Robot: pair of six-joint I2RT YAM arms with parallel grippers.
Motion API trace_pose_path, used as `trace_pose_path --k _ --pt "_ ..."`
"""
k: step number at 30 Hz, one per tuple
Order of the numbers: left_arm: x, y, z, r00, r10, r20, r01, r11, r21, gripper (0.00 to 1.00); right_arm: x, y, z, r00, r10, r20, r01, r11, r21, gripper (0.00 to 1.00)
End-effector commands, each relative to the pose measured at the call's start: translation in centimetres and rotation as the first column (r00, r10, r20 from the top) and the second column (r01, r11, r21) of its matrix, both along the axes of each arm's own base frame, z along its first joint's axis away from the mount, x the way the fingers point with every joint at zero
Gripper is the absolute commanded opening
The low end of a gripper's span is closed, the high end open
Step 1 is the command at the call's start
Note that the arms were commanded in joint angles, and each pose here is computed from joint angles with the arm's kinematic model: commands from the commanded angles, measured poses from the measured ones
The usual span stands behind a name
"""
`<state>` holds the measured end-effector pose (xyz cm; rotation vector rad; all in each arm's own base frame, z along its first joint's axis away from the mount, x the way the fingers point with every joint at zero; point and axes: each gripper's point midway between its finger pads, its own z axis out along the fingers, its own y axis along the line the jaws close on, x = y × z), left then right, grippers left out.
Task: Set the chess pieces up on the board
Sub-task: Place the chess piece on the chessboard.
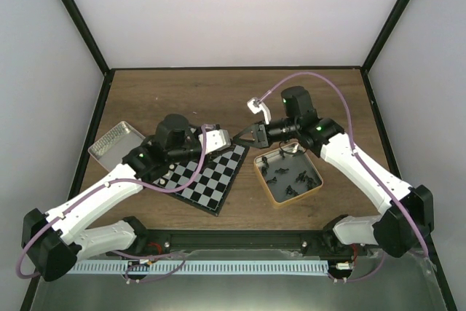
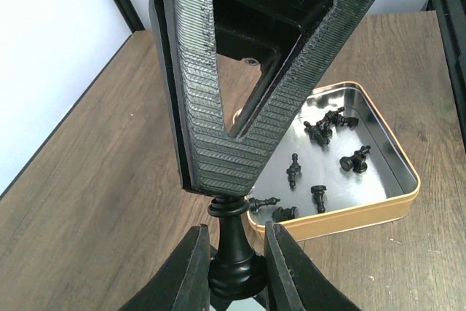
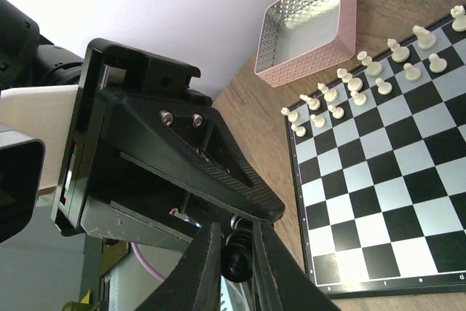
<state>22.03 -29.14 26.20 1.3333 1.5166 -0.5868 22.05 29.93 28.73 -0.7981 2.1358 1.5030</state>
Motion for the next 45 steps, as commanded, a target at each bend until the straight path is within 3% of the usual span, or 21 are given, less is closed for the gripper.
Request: trace_pose_path --k 1,3,7,13,17,20,23,29,34,45 --pt "0.6 -0.2 1.2 0.999 0.014 0.045 -0.013 1.000 -0.017 0.04 -0.5 0.6 1.8 0.999 0.034 0.011 -0.034 0.999 0.031 0.05" --pt "0.8 -0.1 1.4 0.999 0.028 0.038 -0.027 0.999 -0.025 0.09 -0.1 0.5 1.8 1.000 0.011 0.017 -0.012 1.000 0.023 0.04" --pt "1.9 0.6 2.2 0.991 0.135 0.010 -0.134 0.989 -0.067 0.51 1.3 0.2 1.0 0.997 -0.069 0.038 0.070 0.997 -0.018 0.03" --pt "3.6 4.3 4.1 0.926 0.378 0.013 -0.372 0.916 -0.149 0.75 4.1 -0.7 -2.4 0.974 -0.212 0.086 0.221 0.967 -0.124 0.03" --pt "5.1 8.4 6.7 0.803 0.596 -0.019 -0.578 0.771 -0.268 0.79 5.8 -0.9 -4.9 0.949 -0.289 0.124 0.309 0.930 -0.198 0.04" --pt "5.7 11.6 9.2 0.687 0.724 -0.068 -0.693 0.624 -0.362 0.83 6.0 0.0 -7.0 0.940 -0.302 0.158 0.335 0.906 -0.261 0.04" --pt "5.4 13.3 11.1 0.638 0.765 -0.085 -0.717 0.550 -0.429 0.85 5.7 1.5 -9.1 0.940 -0.292 0.175 0.335 0.886 -0.321 0.04" --pt "3.7 15.5 12.8 0.625 0.780 -0.043 -0.666 0.503 -0.551 0.88 4.5 4.4 -13.3 0.945 -0.259 0.200 0.323 0.835 -0.446 0.04" --pt "3.5 17.0 11.4 0.572 0.820 -0.036 -0.688 0.455 -0.565 0.92 4.3 3.1 -17.2 0.935 -0.282 0.216 0.355 0.742 -0.568 0.04" --pt "3.7 16.9 11.0 0.567 0.823 -0.031 -0.696 0.459 -0.552 0.93 3.2 2.7 -19.7 0.946 -0.277 0.172 0.322 0.720 -0.615 0.04"
